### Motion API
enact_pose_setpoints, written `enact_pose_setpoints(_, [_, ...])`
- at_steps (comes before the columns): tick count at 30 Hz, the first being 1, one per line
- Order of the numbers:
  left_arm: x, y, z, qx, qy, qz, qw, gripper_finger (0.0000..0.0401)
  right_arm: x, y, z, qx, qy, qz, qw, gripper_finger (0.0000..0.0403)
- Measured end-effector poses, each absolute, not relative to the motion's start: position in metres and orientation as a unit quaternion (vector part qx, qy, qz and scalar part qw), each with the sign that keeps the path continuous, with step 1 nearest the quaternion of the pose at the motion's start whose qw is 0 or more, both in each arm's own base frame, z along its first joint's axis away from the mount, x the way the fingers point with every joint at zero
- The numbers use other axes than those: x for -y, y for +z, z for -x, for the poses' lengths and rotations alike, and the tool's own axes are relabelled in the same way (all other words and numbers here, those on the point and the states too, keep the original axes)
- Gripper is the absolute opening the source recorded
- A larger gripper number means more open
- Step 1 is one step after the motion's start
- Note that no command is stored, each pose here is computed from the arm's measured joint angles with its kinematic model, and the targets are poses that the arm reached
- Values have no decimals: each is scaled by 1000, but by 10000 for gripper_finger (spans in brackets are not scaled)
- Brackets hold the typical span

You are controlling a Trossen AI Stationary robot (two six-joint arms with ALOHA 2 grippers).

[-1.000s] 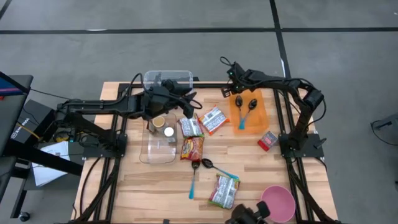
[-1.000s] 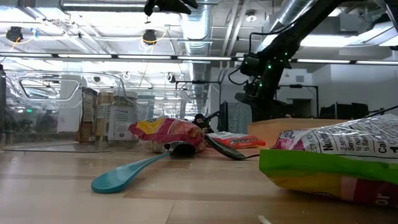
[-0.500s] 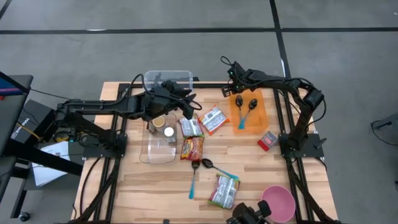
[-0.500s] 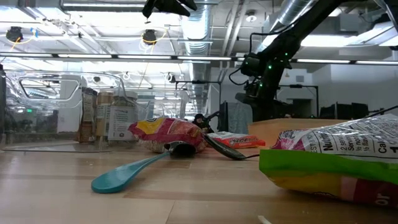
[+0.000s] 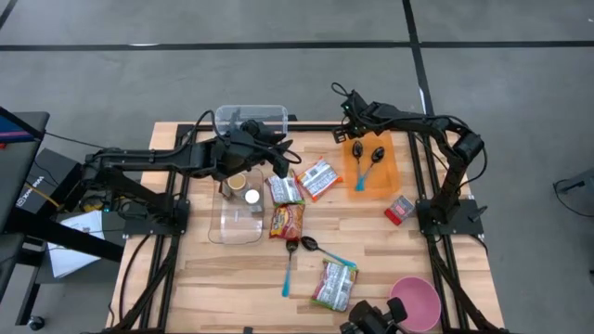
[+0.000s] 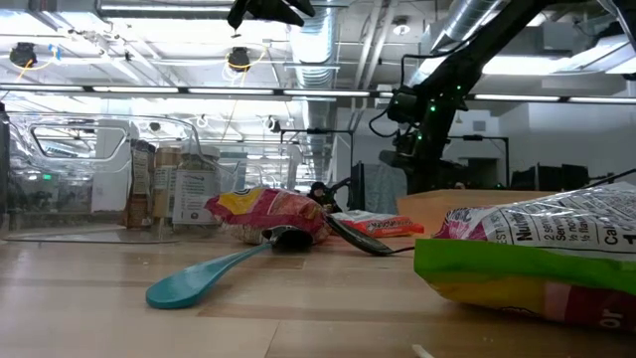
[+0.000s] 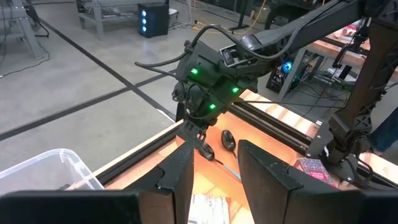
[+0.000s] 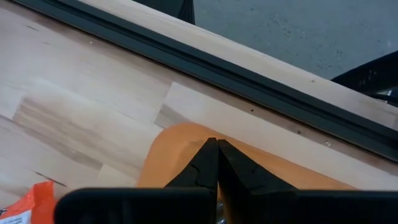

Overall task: Pick & Place Food Item
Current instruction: Put the blue spoon into the orange container

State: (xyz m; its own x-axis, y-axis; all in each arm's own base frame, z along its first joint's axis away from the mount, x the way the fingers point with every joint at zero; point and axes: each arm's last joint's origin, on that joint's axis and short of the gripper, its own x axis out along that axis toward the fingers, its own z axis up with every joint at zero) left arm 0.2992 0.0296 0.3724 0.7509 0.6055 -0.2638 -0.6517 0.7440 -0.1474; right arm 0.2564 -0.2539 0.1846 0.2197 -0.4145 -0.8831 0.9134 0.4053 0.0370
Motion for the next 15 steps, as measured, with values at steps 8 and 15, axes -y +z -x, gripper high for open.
enact_pose_setpoints(8, [-30,372,-299,-100,338,116,928,117,250,184,-258,-435,-456,-291,720,0])
enact_pose_setpoints(15, [-30,372,-299,-100,339,116,928,117,235,199,-256,-450,-441,-281,724,0])
